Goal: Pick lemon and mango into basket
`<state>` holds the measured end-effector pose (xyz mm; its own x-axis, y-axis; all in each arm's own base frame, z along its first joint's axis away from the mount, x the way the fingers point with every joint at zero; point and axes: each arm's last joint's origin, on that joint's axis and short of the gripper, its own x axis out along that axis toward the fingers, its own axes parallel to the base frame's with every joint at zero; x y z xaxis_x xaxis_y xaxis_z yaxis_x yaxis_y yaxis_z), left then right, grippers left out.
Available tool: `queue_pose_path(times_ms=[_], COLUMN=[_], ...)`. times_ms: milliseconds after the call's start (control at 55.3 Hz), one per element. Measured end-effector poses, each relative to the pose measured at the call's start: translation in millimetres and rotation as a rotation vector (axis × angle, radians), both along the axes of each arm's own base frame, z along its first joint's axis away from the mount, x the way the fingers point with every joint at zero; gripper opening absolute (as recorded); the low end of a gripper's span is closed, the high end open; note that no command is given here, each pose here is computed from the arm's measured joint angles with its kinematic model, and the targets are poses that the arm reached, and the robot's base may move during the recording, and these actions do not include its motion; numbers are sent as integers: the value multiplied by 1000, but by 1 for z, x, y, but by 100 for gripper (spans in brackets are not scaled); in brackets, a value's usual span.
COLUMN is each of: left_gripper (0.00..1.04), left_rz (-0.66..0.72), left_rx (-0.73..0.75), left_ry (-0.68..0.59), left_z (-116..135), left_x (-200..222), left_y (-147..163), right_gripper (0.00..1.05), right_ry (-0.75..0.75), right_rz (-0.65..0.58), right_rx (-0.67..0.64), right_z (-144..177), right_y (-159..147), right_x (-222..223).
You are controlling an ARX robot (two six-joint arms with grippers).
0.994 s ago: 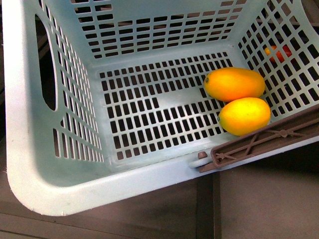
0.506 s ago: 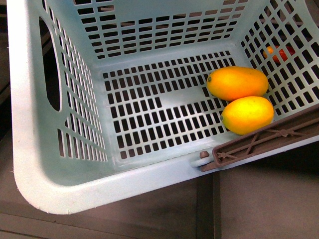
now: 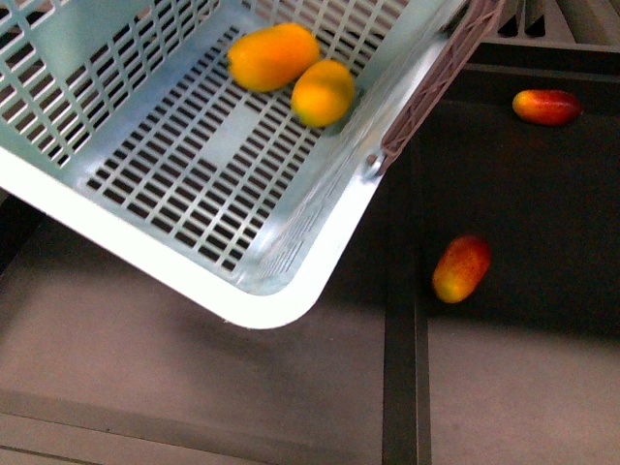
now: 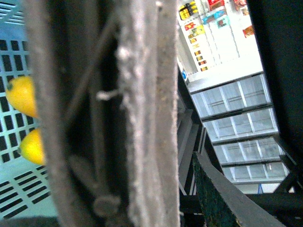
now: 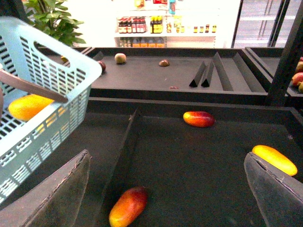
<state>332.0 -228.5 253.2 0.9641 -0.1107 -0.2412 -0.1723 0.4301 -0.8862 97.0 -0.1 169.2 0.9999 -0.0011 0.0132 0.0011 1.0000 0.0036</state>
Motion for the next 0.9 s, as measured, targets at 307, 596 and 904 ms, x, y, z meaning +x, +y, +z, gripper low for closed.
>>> queue_pose_path(times_ms=[307, 596, 904], left_gripper=[28, 28, 28], left_rz=[51, 166, 168], left_rx=[-91, -184, -197], left_ry=[176, 220, 315], left_z=[-79, -89, -107], left_x=[82, 126, 123], left_y=[21, 42, 47], right_gripper=[96, 96, 96], right_ry=[0, 0, 0], right_rz=[0, 0, 0], right_rx=[0, 0, 0], right_z=[0, 0, 0], right_y=[0, 0, 0], right_x=[0, 0, 0])
